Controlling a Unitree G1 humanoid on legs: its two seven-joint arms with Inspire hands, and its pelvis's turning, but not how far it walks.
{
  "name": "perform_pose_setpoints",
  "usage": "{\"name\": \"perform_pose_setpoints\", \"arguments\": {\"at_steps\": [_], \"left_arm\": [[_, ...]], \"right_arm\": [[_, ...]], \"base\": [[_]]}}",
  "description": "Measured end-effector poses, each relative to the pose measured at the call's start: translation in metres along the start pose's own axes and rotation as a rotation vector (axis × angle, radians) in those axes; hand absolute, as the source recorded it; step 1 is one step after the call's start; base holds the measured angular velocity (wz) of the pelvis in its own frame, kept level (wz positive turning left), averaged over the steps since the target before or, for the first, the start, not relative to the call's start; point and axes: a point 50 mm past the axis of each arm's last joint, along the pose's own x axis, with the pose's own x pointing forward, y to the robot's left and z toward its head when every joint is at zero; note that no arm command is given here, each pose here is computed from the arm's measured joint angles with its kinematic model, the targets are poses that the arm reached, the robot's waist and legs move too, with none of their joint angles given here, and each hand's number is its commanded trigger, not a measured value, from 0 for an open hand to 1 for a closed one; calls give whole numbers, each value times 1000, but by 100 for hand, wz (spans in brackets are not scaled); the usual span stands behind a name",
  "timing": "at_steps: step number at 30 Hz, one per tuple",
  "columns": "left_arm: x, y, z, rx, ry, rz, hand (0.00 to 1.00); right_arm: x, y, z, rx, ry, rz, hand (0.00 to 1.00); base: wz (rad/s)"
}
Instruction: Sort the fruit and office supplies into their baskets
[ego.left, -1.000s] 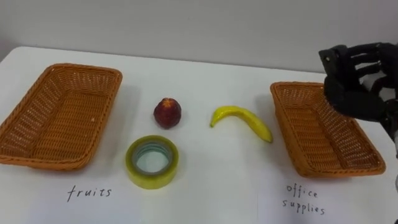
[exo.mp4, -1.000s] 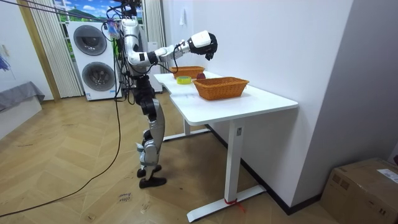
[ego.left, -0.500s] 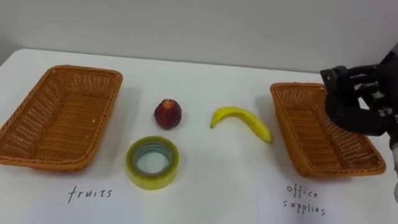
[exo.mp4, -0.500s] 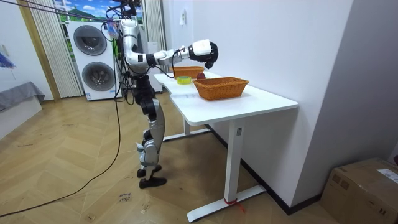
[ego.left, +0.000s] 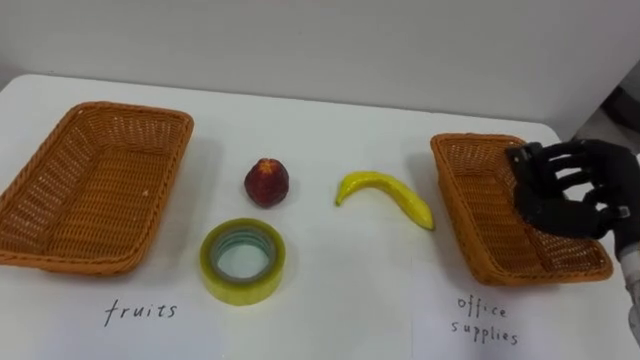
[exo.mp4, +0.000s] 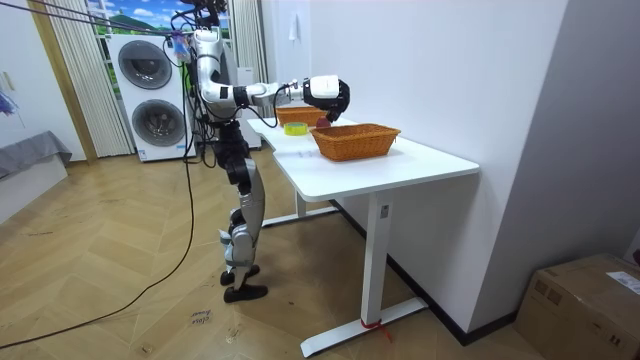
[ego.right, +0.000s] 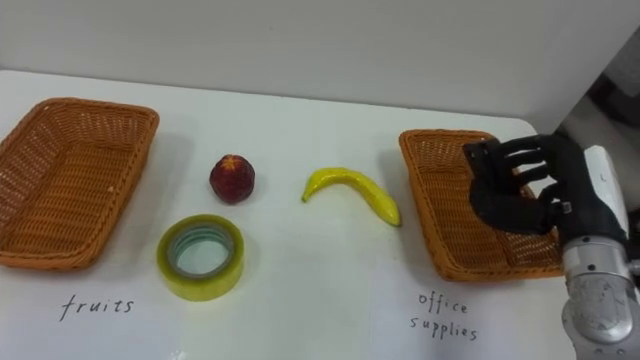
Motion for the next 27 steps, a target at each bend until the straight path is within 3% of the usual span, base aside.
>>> {"name": "perform_pose_setpoints", "arguments": {"at_steps": [14,15,17,27], "left_arm": [[0,1,5,-3,-19,1,0],[0,1,5,-3,-20,2,0],[0,2,6,-3,-21,3,0],[0,5,14,-8,-57,16,0]], "right_arm": [[0,2,0,-78,0,41,100],[0,3,0,-78,3,50,58],[0,3,-1,-75,13,55,3],[0,5,-1,-74,17,72,0]], "base": [[0],[0],[0],[0]]}}
